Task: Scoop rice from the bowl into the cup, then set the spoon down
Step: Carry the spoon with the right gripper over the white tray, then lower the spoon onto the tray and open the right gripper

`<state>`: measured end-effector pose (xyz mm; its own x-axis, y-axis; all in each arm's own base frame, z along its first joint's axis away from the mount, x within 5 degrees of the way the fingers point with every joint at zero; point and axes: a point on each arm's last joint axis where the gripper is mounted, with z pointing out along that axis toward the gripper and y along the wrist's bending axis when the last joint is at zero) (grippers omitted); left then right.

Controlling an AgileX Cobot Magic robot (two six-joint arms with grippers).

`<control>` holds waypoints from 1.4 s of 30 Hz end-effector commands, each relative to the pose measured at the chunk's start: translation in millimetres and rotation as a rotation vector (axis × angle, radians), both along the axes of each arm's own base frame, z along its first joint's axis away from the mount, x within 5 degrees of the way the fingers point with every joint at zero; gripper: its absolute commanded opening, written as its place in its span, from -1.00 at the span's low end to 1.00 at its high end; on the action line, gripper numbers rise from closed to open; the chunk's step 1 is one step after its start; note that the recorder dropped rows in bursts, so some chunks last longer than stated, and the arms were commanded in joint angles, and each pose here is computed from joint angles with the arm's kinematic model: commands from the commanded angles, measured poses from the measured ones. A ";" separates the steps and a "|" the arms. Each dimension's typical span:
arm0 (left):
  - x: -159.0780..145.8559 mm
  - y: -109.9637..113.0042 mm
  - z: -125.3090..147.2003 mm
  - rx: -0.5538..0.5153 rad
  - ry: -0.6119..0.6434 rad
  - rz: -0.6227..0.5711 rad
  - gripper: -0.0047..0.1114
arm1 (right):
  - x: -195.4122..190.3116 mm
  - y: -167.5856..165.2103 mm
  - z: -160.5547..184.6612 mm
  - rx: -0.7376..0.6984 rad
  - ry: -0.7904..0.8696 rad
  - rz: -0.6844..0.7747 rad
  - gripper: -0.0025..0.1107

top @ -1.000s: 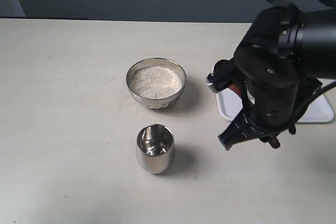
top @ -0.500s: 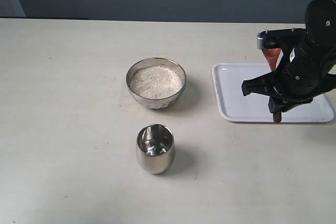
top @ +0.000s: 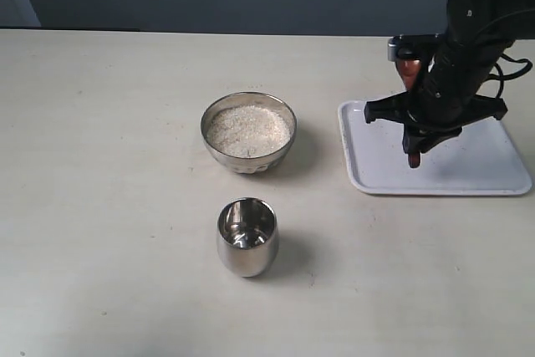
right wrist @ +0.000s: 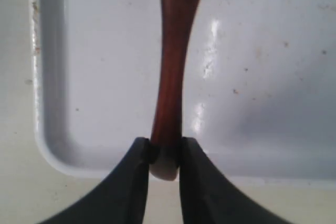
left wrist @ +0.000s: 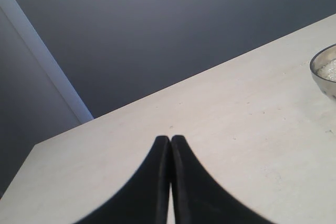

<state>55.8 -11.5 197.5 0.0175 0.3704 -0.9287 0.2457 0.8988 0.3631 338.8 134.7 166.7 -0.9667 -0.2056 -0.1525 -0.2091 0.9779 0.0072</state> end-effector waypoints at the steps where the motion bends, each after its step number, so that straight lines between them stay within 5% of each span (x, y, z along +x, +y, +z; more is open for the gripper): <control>1: -0.7 -0.5 2.4 -0.013 -0.013 -0.009 -0.91 | 12.7 2.1 -6.3 -0.039 0.048 0.027 -0.97; 14: -0.7 -0.5 2.4 -0.013 -0.013 -0.009 -0.91 | 15.8 -5.9 -33.7 -0.098 0.229 0.017 -0.97; 33: -0.7 -0.5 2.4 -0.013 -0.013 -0.009 -0.91 | 29.0 -7.0 -19.1 -0.070 0.192 0.010 -0.97; 42: -0.7 -0.5 2.4 -0.013 -0.013 -0.009 -0.91 | 19.0 -11.7 -20.3 -0.132 0.337 0.012 -0.97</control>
<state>55.8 -11.5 197.5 0.0175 0.3704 -0.9287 0.2457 0.8988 0.3631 356.6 125.7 147.3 -0.9587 -0.2097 0.1919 -0.2214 0.9743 -0.0415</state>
